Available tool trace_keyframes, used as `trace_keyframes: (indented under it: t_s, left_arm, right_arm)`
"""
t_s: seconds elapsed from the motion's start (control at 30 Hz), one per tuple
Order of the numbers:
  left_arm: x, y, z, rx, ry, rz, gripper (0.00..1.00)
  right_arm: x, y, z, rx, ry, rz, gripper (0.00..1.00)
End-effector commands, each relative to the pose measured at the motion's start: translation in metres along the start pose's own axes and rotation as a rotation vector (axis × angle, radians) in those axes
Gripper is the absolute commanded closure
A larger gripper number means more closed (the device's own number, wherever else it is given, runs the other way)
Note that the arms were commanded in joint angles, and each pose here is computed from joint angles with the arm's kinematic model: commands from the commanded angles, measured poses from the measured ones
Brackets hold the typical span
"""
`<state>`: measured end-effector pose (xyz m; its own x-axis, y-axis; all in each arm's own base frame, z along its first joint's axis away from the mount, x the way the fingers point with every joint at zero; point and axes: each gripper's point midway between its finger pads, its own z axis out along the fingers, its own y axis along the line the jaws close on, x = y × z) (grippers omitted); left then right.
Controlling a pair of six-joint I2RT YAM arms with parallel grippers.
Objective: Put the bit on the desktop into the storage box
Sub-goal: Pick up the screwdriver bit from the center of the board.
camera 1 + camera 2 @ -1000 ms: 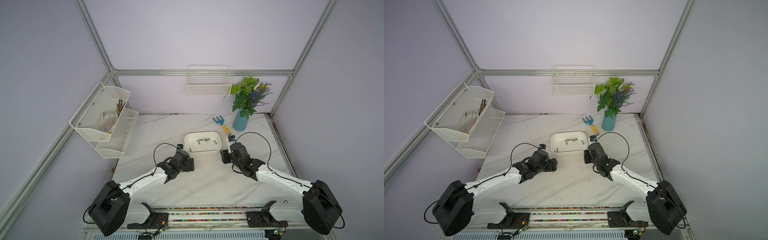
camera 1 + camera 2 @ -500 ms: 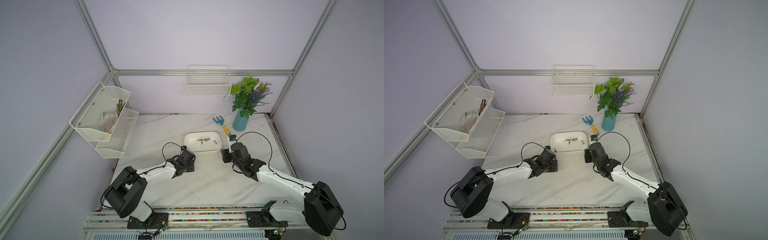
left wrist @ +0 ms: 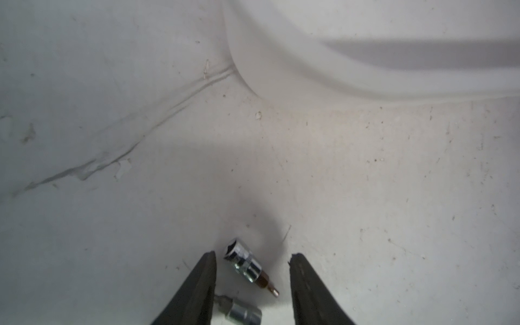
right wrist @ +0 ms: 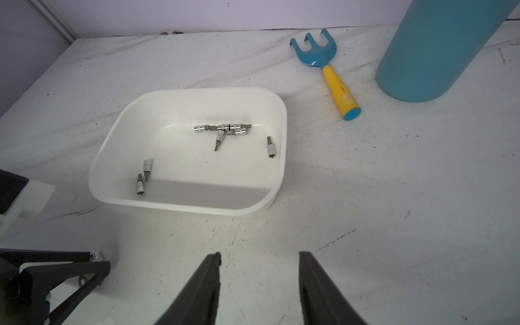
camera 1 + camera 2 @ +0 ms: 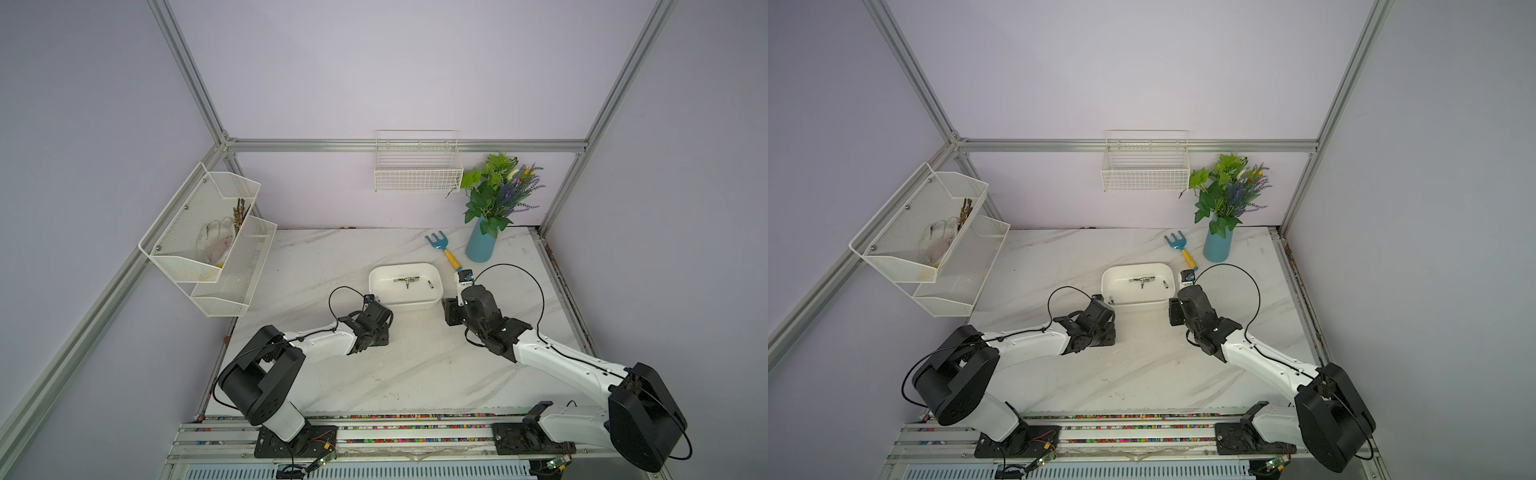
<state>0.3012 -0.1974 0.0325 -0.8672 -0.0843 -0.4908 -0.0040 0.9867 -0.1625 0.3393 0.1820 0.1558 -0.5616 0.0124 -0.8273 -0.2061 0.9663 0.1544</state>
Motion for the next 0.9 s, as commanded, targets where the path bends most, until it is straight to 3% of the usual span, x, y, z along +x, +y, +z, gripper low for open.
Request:
trace_keyframes:
  t_s: [0.0, 0.4, 0.87]
  left_arm:
    - [-0.014, -0.018, -0.002, 0.049, -0.03, 0.007, 0.55]
    - [-0.011, -0.028, 0.001, 0.065, -0.008, 0.036, 0.65]
    - [-0.002, -0.026, 0.008, -0.041, 0.027, 0.12, 0.75]
  right_arm:
    - [-0.009, -0.002, -0.003, 0.005, -0.038, 0.0, 0.51]
    - [-0.009, -0.002, -0.003, 0.004, -0.041, 0.001, 0.51]
    - [-0.009, -0.002, -0.004, 0.005, -0.041, 0.001, 0.51]
